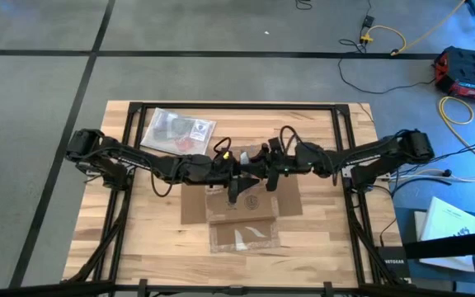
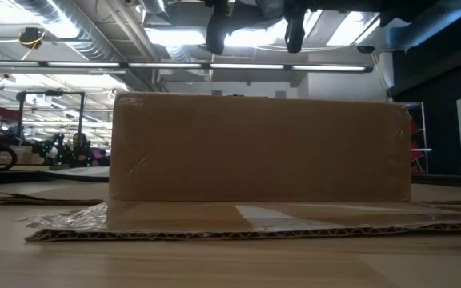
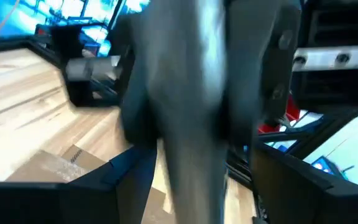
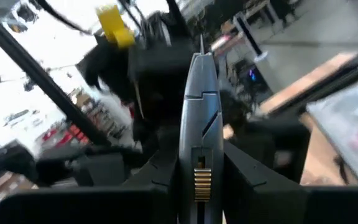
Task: Unpack boxes
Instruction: Break down the box until it is fully flat
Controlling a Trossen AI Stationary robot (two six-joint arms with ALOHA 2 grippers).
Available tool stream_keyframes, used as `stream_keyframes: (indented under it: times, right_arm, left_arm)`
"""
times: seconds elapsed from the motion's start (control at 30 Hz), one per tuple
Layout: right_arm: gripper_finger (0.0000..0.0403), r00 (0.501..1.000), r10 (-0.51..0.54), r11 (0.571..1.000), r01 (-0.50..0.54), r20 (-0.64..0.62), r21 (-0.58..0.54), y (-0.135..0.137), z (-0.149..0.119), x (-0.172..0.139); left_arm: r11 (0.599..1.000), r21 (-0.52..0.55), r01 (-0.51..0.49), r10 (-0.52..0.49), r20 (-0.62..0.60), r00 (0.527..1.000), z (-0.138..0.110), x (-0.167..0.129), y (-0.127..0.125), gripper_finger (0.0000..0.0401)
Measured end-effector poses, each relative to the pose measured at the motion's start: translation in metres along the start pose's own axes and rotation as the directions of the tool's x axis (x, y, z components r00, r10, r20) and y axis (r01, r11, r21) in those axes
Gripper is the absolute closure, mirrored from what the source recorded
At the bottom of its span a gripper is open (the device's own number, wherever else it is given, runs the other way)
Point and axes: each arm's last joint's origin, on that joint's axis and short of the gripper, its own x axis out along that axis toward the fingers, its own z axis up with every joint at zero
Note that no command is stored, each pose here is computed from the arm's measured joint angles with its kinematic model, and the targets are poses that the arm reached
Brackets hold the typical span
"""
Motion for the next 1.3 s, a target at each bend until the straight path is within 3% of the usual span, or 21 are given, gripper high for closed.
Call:
stream_keyframes:
  times: [0.37, 0.77, 0.87, 1.03, 1.3]
  right_arm:
    - [0.0345, 0.998, 0.052, 0.998, -0.053, 0.030, 0.020, 0.0027, 0.0024, 0.0024]
    - [0.0345, 0.998, 0.069, 0.997, -0.069, 0.013, 0.018, 0.0022, 0.0024, 0.0024]
    - [0.0345, 0.998, 0.067, 0.998, -0.067, 0.015, 0.018, 0.0017, 0.0028, 0.0024]
    - [0.0345, 0.997, 0.072, 0.997, -0.072, 0.013, -0.009, 0.0018, 0.0029, 0.0023]
    - [0.0343, 0.997, 0.076, 0.997, -0.076, 0.007, -0.009, 0.0018, 0.0026, 0.0022]
  left_arm:
    - [0.999, 0.045, -0.007, 0.008, -0.010, 1.000, -0.0011, 0.0000, 0.0006, 0.0165]
    - [0.999, 0.014, 0.035, -0.034, -0.021, 0.999, -0.0005, 0.0000, -0.0009, 0.0167]
    - [0.999, 0.013, 0.034, -0.034, -0.020, 0.999, -0.0004, 0.0000, -0.0008, 0.0204]
    - [0.998, -0.007, 0.057, -0.057, -0.032, 0.998, 0.0002, 0.0004, -0.0004, 0.0350]
    - [0.998, -0.003, 0.056, -0.056, -0.034, 0.998, 0.0003, 0.0006, 0.0003, 0.0350]
